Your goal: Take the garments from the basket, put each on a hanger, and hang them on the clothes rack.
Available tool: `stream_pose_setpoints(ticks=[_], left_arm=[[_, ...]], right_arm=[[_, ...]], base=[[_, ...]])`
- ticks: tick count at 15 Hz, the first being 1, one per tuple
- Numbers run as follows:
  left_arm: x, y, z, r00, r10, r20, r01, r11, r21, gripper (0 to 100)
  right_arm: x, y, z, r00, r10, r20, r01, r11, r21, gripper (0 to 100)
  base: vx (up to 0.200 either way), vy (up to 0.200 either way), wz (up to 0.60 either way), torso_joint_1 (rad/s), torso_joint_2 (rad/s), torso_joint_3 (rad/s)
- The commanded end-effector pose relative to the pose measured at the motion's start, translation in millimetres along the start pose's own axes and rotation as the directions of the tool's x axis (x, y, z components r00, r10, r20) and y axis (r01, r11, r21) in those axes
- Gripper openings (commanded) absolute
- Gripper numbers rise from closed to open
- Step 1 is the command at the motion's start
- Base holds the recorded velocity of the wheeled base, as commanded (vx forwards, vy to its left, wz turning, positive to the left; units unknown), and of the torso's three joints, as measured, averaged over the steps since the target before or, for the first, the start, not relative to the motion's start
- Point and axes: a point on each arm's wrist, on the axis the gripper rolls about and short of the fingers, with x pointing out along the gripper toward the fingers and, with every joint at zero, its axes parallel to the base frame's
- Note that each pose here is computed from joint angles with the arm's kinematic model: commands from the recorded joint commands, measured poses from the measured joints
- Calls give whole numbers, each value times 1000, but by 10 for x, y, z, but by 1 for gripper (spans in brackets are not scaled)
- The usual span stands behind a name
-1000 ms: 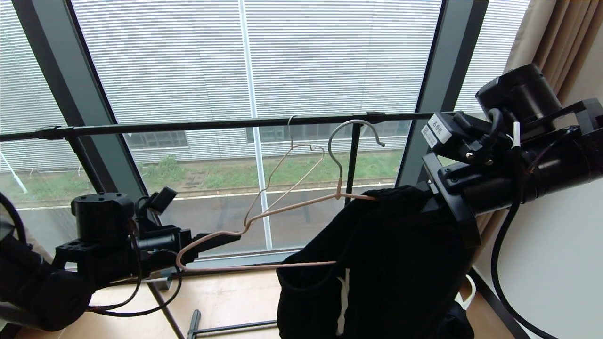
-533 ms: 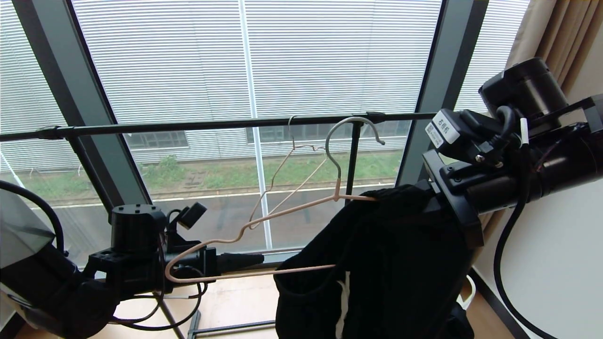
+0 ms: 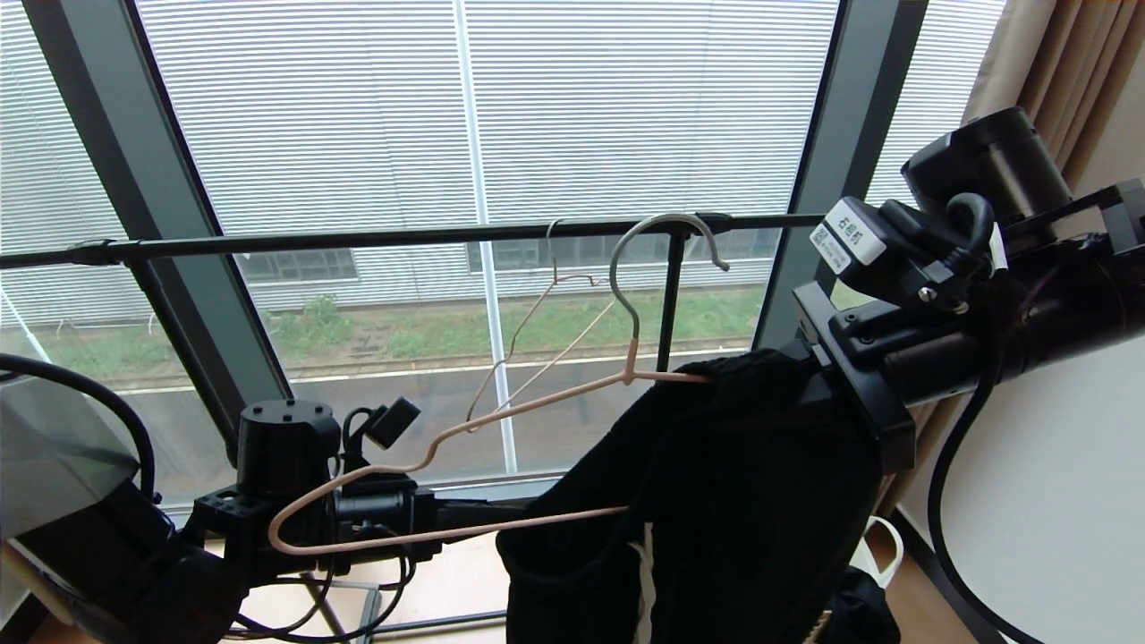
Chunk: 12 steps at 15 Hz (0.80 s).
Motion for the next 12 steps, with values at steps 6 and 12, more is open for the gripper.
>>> stream_pose_setpoints(ticks=[6,12], left_arm=[[47,-36,-148,999,-14,-37,13,1000,-5,0],[-121,9,-175,1000,14,22,-14,1000,2,0]], right_arm=[[36,-15,11,999,19,32,-19,1000,-4,0],[-96,-3,-95,1000,-17,19,17,999,31,0]], base=[[0,0,0,0,0,0],[0,0,0,0,0,0]])
